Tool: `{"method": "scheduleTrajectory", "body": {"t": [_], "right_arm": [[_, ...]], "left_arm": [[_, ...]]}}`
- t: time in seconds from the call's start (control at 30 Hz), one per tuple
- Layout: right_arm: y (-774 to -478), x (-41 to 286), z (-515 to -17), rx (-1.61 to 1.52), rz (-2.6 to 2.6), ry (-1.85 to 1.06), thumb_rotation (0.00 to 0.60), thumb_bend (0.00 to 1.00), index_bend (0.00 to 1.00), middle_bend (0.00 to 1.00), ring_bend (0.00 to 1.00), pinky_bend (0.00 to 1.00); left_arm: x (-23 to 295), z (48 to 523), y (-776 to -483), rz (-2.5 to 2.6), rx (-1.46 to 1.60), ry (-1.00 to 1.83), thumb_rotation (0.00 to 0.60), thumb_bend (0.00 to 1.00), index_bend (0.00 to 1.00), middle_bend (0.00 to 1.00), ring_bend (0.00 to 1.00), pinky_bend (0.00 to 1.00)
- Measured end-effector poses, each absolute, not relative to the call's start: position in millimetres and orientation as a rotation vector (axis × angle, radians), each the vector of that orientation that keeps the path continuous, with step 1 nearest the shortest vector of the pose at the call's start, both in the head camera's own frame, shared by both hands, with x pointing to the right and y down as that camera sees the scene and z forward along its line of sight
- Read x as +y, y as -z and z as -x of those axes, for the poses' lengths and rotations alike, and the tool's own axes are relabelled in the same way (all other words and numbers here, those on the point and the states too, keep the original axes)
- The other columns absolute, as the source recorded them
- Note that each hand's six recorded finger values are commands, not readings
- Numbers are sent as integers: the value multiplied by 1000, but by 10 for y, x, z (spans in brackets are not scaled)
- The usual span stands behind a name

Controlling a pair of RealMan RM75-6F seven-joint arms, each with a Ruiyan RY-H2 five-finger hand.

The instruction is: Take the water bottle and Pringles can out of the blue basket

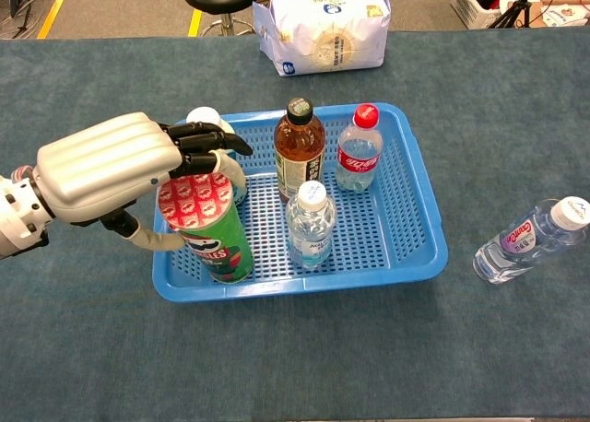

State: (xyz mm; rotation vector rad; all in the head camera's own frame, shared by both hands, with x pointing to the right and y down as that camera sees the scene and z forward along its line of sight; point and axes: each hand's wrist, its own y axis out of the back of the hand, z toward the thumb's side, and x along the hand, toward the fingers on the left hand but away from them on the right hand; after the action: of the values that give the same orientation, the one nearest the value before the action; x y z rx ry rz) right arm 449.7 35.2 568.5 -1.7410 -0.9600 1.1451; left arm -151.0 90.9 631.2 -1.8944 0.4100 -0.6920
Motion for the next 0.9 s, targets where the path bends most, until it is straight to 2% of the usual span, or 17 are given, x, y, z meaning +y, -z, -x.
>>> {"method": "scheduleTrajectory", "body": {"t": [0.3,0.9], "right_arm": [[-5699,359,-4518,-968,1743,-1151,600,0,215,335,254,427],[-5719,351,-4533,-981,1750,-1148,600,0,215,335,255,427]], "left_arm": [[923,1514,-6311,1917,432,678,600,141,342,269,251,529],[900,1509,-6210,1910,471,643,600,141,466,439,388,616]]}}
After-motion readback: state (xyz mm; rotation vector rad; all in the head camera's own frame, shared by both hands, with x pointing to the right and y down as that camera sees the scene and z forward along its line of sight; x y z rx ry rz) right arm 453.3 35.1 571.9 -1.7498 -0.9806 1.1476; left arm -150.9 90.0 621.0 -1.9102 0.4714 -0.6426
